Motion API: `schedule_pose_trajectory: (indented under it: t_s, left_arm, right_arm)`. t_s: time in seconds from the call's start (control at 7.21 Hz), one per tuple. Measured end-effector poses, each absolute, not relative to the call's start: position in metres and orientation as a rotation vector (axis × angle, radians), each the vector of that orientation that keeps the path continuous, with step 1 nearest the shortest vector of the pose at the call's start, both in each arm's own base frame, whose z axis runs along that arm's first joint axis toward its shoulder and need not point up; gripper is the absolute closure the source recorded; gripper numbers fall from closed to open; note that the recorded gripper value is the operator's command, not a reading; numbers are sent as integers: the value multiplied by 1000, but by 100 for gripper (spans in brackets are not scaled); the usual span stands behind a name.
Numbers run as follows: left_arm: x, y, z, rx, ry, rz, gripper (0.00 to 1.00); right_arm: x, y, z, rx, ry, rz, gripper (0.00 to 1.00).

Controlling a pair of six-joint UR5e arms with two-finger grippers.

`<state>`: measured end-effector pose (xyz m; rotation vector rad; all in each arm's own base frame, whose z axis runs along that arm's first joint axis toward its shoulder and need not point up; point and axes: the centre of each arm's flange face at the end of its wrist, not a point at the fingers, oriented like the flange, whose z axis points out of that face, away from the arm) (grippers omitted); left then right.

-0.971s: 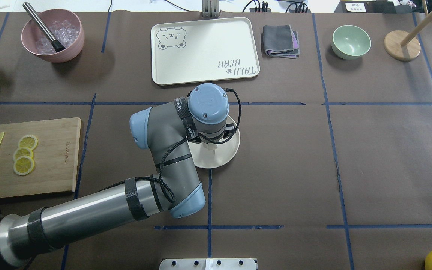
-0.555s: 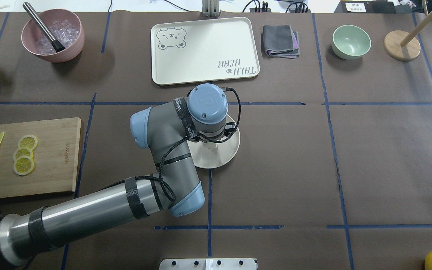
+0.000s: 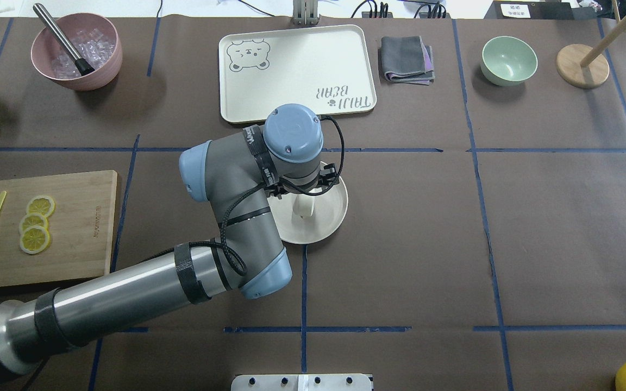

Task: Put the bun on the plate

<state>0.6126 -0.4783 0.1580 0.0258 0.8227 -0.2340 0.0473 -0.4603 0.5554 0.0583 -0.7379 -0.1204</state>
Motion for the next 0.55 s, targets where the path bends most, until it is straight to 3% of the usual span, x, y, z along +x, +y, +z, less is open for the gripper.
schedule_pose_trajectory:
  t_s: [0.55]
  left_arm:
    - [447,-486,208,-2,801,-97,0]
  right_arm:
    - [60,-425,625,101,-776,-99,0]
